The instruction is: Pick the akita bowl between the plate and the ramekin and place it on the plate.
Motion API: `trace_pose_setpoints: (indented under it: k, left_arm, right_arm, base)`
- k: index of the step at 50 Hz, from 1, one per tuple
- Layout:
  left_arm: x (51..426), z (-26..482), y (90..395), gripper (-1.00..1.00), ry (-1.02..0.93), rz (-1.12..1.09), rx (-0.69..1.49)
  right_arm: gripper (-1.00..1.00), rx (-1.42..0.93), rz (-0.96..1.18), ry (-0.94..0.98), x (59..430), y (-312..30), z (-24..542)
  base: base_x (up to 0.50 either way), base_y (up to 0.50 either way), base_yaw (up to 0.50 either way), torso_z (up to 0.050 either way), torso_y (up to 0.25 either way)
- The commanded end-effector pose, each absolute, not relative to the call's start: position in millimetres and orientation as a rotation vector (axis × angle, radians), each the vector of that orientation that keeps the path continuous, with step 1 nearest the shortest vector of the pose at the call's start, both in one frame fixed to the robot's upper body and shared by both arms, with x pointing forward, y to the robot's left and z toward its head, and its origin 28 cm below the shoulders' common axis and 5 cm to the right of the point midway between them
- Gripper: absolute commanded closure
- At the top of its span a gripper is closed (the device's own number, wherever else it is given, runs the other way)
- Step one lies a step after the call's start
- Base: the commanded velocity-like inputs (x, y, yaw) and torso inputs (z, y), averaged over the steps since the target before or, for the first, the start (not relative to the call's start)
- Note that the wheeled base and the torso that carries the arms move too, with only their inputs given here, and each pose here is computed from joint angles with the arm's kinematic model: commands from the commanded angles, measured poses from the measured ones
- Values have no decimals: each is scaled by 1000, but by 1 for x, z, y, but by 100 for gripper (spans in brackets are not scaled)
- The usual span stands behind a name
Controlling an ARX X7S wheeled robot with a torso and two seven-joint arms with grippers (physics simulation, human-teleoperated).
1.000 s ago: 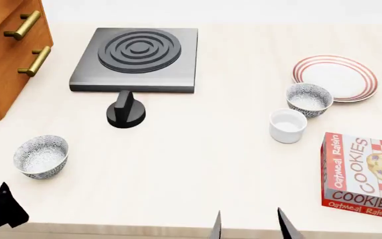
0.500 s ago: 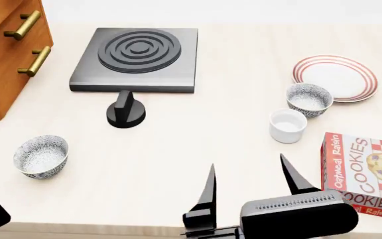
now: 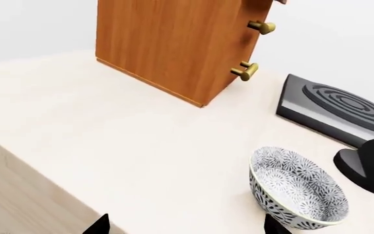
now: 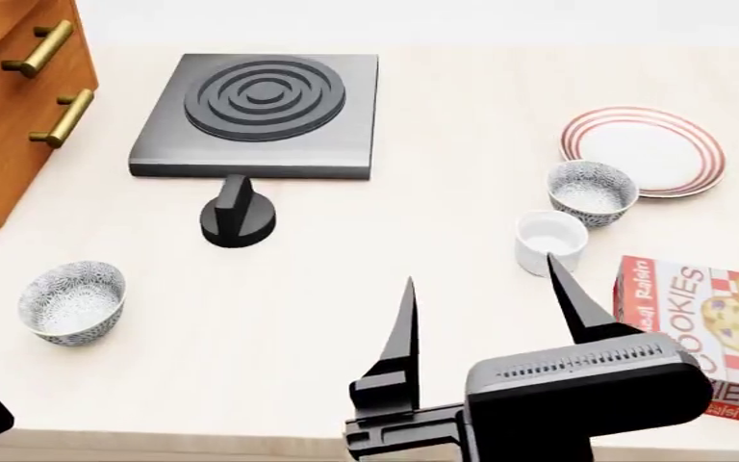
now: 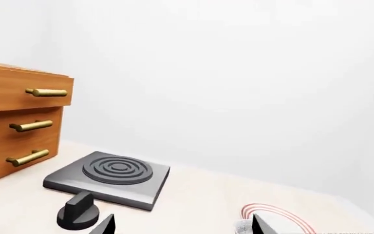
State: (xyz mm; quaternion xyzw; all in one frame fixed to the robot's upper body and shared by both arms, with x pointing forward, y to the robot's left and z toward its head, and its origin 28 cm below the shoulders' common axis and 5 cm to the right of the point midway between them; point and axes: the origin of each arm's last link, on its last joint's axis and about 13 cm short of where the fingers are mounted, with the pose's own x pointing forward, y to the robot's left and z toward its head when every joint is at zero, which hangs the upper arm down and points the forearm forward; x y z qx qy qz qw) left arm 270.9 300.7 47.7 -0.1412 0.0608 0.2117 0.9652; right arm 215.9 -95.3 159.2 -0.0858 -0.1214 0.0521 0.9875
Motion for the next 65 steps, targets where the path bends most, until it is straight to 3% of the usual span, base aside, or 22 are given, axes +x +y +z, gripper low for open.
trace_pose_setpoints:
  k: [1, 65]
  left_arm:
    - [271, 47, 300, -100, 119, 428, -286]
    - [273, 46, 300, -100, 122, 440, -287]
  right_arm:
    - [-100, -156, 96, -260, 216, -98, 160]
    - [-100, -148, 95, -266, 214, -100, 161]
  base:
    - [0, -453, 0, 0, 0]
    - [0, -225, 0, 0, 0]
